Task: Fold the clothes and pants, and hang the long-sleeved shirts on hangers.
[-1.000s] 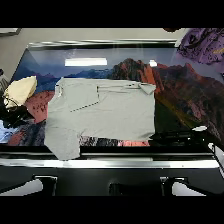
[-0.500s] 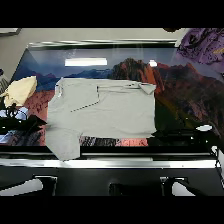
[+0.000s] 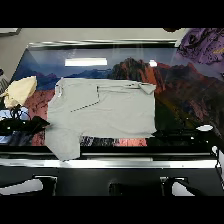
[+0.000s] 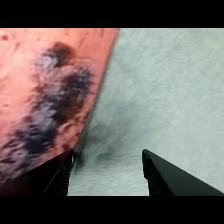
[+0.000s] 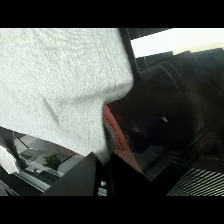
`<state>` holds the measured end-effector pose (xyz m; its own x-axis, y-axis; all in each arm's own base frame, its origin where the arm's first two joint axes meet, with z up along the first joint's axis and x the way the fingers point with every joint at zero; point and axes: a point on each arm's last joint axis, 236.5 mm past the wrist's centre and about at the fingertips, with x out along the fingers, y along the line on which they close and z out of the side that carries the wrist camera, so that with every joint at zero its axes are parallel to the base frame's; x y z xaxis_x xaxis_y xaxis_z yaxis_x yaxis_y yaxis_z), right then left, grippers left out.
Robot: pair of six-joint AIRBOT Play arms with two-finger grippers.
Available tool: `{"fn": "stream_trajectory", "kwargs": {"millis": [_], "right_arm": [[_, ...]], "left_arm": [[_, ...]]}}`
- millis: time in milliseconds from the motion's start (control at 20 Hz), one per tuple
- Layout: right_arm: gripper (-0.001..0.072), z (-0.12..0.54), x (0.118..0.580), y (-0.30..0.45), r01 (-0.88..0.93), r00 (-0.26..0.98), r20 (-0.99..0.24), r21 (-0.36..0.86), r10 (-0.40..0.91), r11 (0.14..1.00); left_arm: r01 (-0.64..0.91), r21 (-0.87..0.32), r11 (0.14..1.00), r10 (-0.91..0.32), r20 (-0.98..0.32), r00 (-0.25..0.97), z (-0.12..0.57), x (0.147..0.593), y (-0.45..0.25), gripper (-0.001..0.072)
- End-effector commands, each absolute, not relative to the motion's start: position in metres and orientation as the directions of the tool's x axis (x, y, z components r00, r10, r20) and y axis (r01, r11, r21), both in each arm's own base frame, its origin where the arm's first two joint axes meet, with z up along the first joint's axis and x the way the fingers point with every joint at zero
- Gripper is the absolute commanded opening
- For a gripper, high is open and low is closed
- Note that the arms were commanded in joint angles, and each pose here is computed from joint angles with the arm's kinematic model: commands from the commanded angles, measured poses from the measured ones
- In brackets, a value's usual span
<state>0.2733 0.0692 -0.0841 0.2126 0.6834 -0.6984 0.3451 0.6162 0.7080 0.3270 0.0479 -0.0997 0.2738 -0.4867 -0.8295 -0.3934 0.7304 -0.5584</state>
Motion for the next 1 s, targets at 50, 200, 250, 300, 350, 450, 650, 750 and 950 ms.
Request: {"fn": "stream_trajectory", "kwargs": {"millis": [50,200,250,300,350,450,650,750,950], "right_arm": [[0.0035,-0.078,0.280,0.065,0.324,0.250,-0.707,0.705,0.662,0.631],[0.0034,-0.064,0.289,0.067,0.267,0.281,-0.712,0.702,0.643,0.660],[0.0034,-0.057,0.295,0.074,0.220,0.277,-0.715,0.698,0.642,0.682],[0.0034,-0.049,0.309,0.083,0.165,0.285,-0.728,0.678,0.623,0.717],[0.0034,-0.037,0.327,0.088,0.111,0.312,-0.747,0.642,0.587,0.758],[0.0034,0.008,0.380,0.089,0.005,0.432,-0.768,0.527,0.474,0.850],[0.0034,0.179,0.469,0.053,-0.053,0.755,-0.613,0.297,0.234,0.953],[0.0035,0.279,0.478,0.034,-0.062,0.875,-0.459,0.204,0.151,0.977],[0.0034,0.430,0.427,0.021,-0.072,0.968,-0.232,0.101,0.094,0.992]], "left_arm": [[-0.369,-0.563,0.739,-0.516,-0.826,0.225,-0.114,0.329,0.026,0.0250],[-0.354,-0.614,0.706,-0.551,-0.790,0.270,-0.100,0.346,0.012,0.0020],[-0.335,-0.631,0.700,-0.556,-0.776,0.300,-0.089,0.357,0.008,0.0019],[-0.298,-0.643,0.706,-0.554,-0.763,0.333,-0.074,0.370,0.004,0.0018],[-0.255,-0.645,0.720,-0.548,-0.754,0.362,-0.056,0.384,0.000,0.0018],[-0.164,-0.639,0.751,-0.523,-0.728,0.443,-0.007,0.418,-0.006,0.0017],[0.053,-0.554,0.831,-0.435,-0.585,0.685,0.158,0.487,-0.005,0.0017],[0.103,-0.448,0.888,-0.340,-0.487,0.805,0.255,0.497,0.005,0.0017],[0.025,-0.270,0.962,-0.097,-0.256,0.962,0.419,0.444,0.035,0.0018]]}}
